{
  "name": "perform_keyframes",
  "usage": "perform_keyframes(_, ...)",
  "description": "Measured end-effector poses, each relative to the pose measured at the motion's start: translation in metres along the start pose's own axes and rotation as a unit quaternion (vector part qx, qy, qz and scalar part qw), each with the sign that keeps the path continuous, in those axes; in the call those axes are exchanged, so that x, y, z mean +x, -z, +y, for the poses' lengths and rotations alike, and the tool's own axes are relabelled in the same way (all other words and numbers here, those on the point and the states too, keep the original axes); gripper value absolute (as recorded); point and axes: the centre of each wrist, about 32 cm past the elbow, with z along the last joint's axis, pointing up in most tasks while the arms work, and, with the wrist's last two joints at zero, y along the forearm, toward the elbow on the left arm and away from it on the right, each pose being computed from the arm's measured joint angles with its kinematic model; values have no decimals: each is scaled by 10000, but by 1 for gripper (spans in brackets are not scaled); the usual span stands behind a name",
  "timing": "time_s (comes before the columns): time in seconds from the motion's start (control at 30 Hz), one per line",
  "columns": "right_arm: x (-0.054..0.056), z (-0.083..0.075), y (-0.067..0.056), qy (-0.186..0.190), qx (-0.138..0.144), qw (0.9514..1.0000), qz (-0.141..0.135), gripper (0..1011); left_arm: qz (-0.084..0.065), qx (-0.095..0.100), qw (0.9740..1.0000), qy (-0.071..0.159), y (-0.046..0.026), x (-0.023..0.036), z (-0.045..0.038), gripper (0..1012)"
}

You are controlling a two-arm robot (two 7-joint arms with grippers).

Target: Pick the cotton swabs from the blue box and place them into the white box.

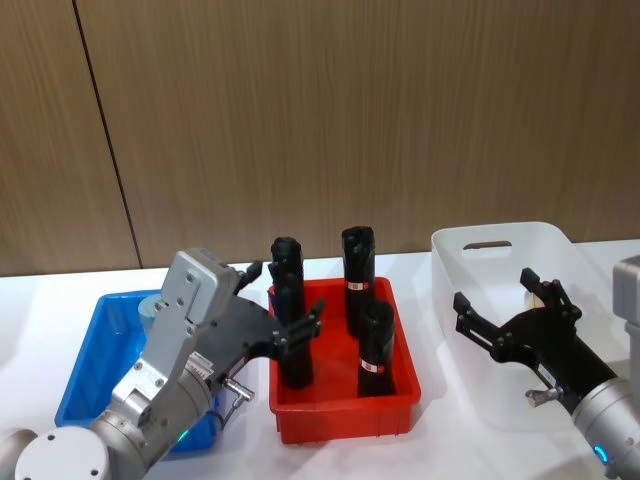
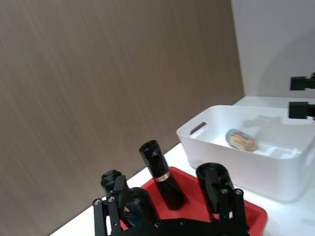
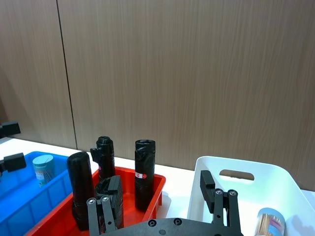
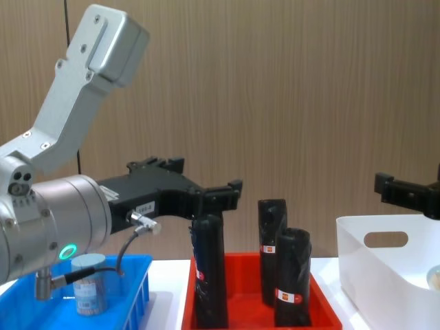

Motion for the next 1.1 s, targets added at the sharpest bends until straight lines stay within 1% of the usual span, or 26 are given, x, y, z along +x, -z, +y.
perform_keyframes(0.03,0,0,0,0,0,10000,0,1002,-15,-12,10000,-88,-4,-18,0,1003)
perform_keyframes(0.1,0,0,0,-1,0,10000,0,1001,-28,-21,9999,-162,-6,-34,0,1003)
perform_keyframes(0.13,0,0,0,-1,0,10000,-1,1001,-43,-36,9997,-250,-11,-53,0,1003)
perform_keyframes(0.2,0,0,0,-2,-1,10000,-1,1001,-56,-49,9994,-335,-15,-71,1,1003)
perform_keyframes(0.23,0,0,0,-2,-1,10000,-2,1001,-70,-63,9991,-425,-19,-90,2,1003)
perform_keyframes(0.33,0,0,0,-3,-3,10000,-2,1002,-89,-85,9984,-544,-24,-117,2,1003)
perform_keyframes(0.43,0,0,0,-3,-4,10000,-2,1002,-116,-111,9973,-721,-31,-153,5,1003)
perform_keyframes(0.57,0,0,0,-3,-4,10000,-2,1002,-132,-131,9964,-830,-36,-176,6,1003)
perform_keyframes(0.67,1,0,0,-3,-4,10000,-2,1001,-137,-138,9960,-872,-37,-185,7,1003)
perform_keyframes(0.9,-1,4,-3,-26,-10,10000,-1,1002,-139,-140,9959,-884,-38,-187,7,1003)
perform_keyframes(1.1,2,17,-14,-99,-90,9999,6,1002,-140,-140,9959,-886,-38,-185,7,1003)
